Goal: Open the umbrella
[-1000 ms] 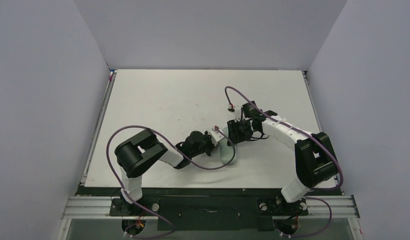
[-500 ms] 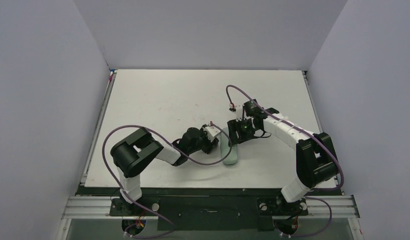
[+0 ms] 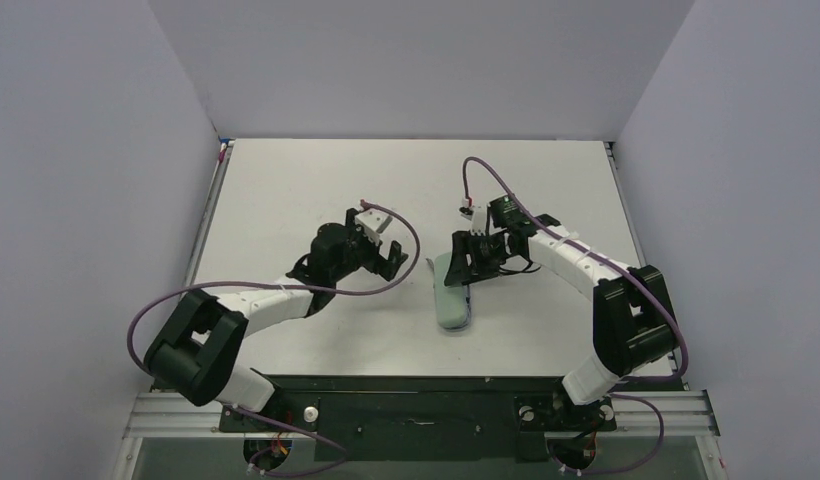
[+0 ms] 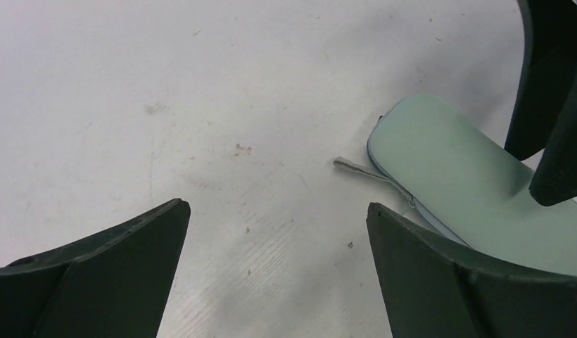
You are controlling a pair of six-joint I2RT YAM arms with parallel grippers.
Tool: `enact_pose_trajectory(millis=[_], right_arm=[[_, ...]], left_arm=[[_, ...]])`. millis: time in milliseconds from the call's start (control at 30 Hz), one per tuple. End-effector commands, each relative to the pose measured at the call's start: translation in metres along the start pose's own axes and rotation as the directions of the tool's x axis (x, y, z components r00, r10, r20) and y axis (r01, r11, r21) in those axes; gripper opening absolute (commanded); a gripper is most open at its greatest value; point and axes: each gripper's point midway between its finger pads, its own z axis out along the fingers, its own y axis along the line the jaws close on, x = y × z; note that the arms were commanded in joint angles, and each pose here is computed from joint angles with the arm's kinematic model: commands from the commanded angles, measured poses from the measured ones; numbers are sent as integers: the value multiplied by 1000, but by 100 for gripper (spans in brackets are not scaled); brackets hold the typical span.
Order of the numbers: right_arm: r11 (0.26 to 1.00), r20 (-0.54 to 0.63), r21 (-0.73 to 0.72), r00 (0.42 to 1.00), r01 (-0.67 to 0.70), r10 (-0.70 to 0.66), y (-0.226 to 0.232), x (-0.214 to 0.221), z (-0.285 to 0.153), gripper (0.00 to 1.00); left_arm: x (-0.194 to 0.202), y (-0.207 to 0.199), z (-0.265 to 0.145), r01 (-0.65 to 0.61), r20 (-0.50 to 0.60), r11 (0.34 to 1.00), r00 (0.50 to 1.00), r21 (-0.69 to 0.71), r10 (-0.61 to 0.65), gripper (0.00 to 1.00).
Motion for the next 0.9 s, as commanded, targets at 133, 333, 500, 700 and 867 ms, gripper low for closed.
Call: enact_pose_trajectory(millis=[133, 333, 500, 700, 867], right_arm=[[983, 137, -177, 990, 52, -28, 68, -49, -9, 51], [976, 105, -206, 993, 66, -45, 81, -47, 14, 50], [971, 144, -217, 987, 100, -69, 94, -66, 6, 47], [994, 297, -77, 950, -77, 97, 32, -74, -45, 39], [951, 335, 74, 906, -301, 261, -46, -41, -54, 32]], left_arm=[[-9, 12, -31, 283, -53, 958, 958, 44, -280, 97], [-8, 4, -37, 456, -73, 888, 889, 50, -453, 97], [-10, -4, -40, 542, -68, 838, 840, 68, -538, 97], [-3, -22, -28, 492, -111, 870, 863, -41, -493, 97], [-4, -53, 3, 312, -194, 939, 922, -143, -336, 97]])
